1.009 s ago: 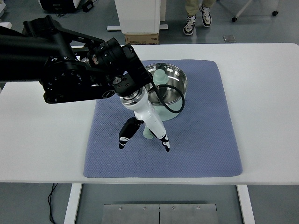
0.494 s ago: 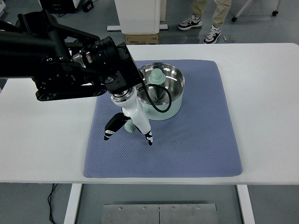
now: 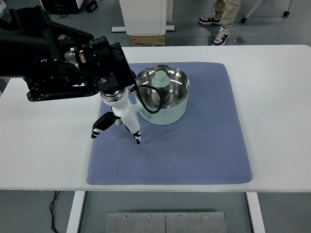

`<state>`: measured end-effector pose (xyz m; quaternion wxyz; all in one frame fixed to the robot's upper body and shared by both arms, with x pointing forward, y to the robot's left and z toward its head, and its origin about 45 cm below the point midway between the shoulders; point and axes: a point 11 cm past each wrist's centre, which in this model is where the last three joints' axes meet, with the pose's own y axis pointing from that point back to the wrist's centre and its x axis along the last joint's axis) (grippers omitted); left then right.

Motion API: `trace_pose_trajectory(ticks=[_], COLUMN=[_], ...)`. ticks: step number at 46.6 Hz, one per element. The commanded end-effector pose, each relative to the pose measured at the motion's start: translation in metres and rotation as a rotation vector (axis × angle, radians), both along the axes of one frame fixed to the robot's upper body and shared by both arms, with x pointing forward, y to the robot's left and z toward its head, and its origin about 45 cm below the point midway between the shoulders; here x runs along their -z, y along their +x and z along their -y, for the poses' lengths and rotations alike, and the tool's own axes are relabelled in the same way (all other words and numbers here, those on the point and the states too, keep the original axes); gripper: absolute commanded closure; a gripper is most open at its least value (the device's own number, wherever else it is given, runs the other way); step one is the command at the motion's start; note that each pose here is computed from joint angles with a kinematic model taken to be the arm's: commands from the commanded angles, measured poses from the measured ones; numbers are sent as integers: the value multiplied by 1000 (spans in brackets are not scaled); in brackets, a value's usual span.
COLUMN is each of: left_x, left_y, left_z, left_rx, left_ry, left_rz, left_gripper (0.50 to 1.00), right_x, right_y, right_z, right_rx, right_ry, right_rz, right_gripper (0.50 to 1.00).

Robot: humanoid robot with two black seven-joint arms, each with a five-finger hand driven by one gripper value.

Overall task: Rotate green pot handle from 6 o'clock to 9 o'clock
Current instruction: 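Drag the pot with the left hand, swinging its handle toward the left arm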

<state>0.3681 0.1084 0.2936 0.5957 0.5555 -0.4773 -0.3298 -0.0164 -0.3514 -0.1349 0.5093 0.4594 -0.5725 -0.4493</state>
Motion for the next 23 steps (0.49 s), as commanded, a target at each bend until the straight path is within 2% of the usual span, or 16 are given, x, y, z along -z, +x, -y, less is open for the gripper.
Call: trace_pose_trajectory(ticks=[1, 23], left_x=[1, -4], left_y=[3, 24], left_z=[-4, -21], left_rx=[-8, -41], left_ry=[13, 60], left_rz=[9, 81], left_gripper=[500, 500], right_x=[0, 0], right_y=[0, 0], right_z=[0, 0], right_rx=[0, 0], right_ry=[0, 0], right_rz=[-1, -1], right_gripper=[500, 500])
